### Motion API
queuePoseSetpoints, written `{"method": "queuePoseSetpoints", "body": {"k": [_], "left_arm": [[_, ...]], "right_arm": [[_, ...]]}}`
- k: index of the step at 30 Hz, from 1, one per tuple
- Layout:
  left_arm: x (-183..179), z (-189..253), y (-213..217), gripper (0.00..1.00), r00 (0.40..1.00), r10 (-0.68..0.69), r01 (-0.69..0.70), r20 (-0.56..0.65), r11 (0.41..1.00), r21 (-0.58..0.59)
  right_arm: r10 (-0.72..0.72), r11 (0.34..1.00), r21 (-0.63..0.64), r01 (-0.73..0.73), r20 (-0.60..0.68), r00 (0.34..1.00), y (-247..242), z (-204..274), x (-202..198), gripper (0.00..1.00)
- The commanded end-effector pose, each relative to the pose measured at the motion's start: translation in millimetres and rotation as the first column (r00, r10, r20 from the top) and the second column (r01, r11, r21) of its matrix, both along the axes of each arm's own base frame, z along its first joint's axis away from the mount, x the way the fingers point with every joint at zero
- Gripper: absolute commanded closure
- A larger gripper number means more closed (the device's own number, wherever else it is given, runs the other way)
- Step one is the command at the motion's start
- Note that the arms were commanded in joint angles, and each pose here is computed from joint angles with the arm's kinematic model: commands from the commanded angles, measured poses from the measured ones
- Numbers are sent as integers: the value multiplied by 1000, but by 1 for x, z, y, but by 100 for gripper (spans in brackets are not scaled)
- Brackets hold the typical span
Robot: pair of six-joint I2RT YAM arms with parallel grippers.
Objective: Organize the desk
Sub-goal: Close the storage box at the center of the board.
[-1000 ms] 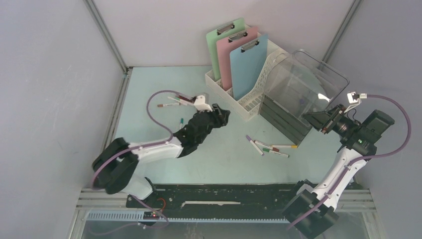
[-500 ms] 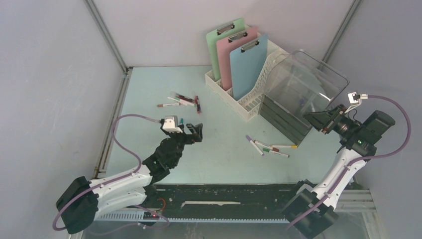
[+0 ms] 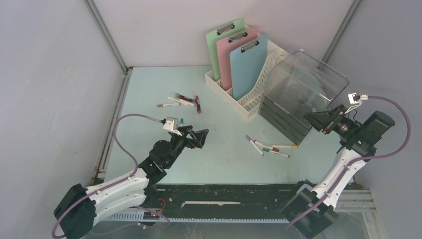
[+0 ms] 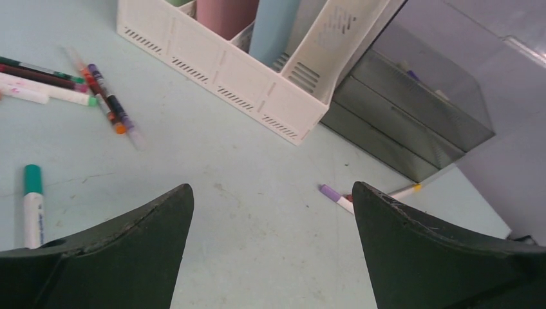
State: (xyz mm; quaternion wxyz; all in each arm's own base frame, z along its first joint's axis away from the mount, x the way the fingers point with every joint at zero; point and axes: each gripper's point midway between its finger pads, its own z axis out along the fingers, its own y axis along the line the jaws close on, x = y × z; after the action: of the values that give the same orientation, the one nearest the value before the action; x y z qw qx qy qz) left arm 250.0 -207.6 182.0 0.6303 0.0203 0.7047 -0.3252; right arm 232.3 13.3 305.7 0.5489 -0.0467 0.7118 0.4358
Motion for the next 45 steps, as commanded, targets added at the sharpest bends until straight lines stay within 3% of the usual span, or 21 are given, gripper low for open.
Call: {"method": "queuePoseSetpoints", "body": {"k": [1,18,30,45], "left_arm": [[-7,19,-14,0,995,-98,98,8,988,-116],[-17,21,-39,0,966,-237,204,-100,943,-263],[-18,47,-41,0,957,-290,289,24,936,-200],[-18,47,-110,0,818,-575,507,-11,729,-461]], "right_arm": [[95,995,-22,-94,79,992,13,13,-15,59],[85,996,-48,-82,70,994,19,9,-11,59],[44,997,-74,-38,75,996,17,6,-11,58],[-13,992,-125,21,65,998,14,1,-8,57]]}}
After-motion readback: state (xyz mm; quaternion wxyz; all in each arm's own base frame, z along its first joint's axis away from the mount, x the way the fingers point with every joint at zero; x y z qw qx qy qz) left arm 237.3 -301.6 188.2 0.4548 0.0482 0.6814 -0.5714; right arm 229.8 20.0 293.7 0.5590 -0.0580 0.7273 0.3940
